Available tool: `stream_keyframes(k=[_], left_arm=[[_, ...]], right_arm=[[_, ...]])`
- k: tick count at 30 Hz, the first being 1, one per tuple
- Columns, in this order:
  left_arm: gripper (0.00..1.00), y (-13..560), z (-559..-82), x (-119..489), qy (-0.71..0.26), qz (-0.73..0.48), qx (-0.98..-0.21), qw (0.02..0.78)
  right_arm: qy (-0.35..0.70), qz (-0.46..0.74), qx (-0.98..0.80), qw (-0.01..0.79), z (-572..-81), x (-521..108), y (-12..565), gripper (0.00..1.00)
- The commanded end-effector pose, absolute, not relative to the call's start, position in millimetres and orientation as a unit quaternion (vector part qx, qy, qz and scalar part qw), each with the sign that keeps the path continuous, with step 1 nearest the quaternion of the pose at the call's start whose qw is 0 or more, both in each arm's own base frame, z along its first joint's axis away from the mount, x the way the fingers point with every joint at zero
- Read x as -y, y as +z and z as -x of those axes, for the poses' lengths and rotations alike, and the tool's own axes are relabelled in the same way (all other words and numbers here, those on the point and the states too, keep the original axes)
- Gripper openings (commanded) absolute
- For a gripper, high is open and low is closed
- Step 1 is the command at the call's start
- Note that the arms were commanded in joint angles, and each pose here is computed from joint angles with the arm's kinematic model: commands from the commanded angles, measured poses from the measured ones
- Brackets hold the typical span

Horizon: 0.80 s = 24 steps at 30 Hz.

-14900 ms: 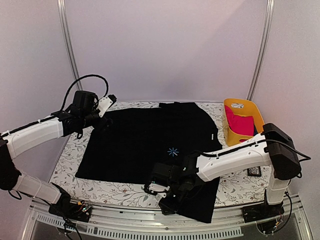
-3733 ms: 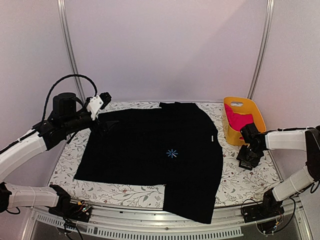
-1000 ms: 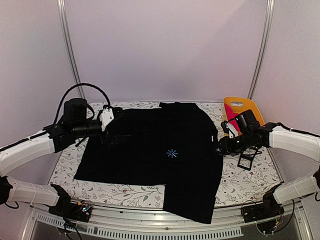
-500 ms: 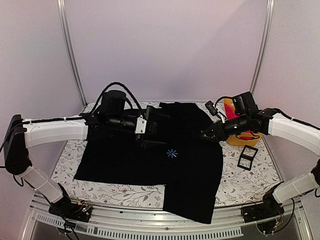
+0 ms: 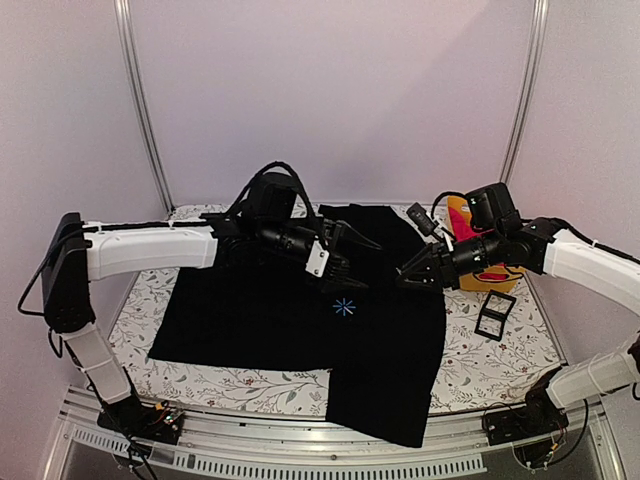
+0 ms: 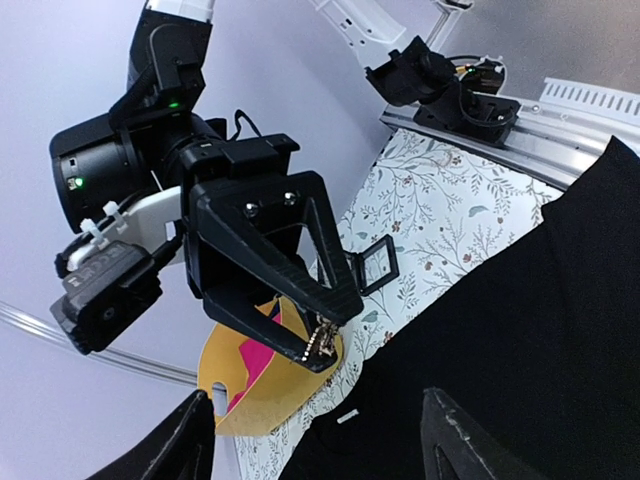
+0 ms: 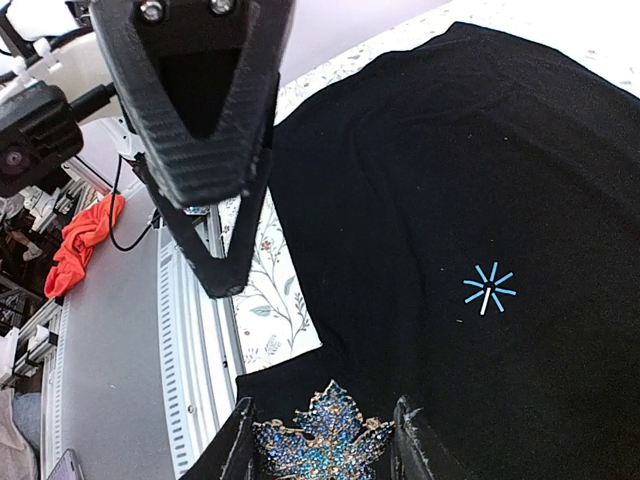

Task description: Pin the brooch onto the clothing

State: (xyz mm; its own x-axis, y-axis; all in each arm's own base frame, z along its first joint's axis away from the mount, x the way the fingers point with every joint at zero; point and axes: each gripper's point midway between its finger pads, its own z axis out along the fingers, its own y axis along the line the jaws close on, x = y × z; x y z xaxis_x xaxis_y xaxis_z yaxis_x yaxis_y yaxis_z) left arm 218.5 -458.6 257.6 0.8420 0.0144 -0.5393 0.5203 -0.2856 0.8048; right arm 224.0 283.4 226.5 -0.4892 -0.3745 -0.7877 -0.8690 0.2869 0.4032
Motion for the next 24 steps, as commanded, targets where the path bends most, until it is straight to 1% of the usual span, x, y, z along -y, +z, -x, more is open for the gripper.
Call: stream_keyframes(k=[1,3,7,11,13,15,18,21,24], left_arm=[[0.68,250.2,-208.4,469.3,-0.227,-0.783,-0.148,0.56],[0.65,250.3,-209.3,476.1,-0.227,-0.783,-0.149,0.56],[0.65,248.0,-207.6,485.3,-0.243,-0.782,-0.146,0.556],[0.63,243.7,-208.0,492.1,-0.241,-0.781,-0.145,0.558],[0.59,238.6,-204.7,495.9,-0.242,-0.783,-0.145,0.554],[0.53,234.2,-202.4,497.2,-0.242,-0.787,-0.148,0.548],[0.5,221.0,-200.5,492.2,-0.24,-0.801,-0.162,0.524],[0.44,213.1,-198.0,486.0,-0.232,-0.811,-0.171,0.509],[0.44,211.1,-191.5,479.4,-0.238,-0.817,-0.175,0.496]], right_arm=[[0.444,0.43,-0.736,0.276,-212.6,-286.4,226.6,0.34],[0.442,0.433,-0.735,0.277,-211.5,-286.9,226.0,0.34],[0.445,0.441,-0.726,0.284,-209.9,-289.1,227.8,0.34],[0.444,0.443,-0.73,0.27,-208.9,-291.7,218.6,0.34],[0.443,0.448,-0.73,0.265,-207.2,-295.4,215.3,0.34],[0.44,0.455,-0.729,0.259,-204.6,-299.6,211.9,0.34],[0.437,0.464,-0.729,0.252,-201.9,-304.1,208.7,0.34],[0.435,0.47,-0.728,0.246,-198.8,-307.4,206.1,0.34],[0.434,0.474,-0.726,0.246,-198.8,-309.5,207.3,0.34]])
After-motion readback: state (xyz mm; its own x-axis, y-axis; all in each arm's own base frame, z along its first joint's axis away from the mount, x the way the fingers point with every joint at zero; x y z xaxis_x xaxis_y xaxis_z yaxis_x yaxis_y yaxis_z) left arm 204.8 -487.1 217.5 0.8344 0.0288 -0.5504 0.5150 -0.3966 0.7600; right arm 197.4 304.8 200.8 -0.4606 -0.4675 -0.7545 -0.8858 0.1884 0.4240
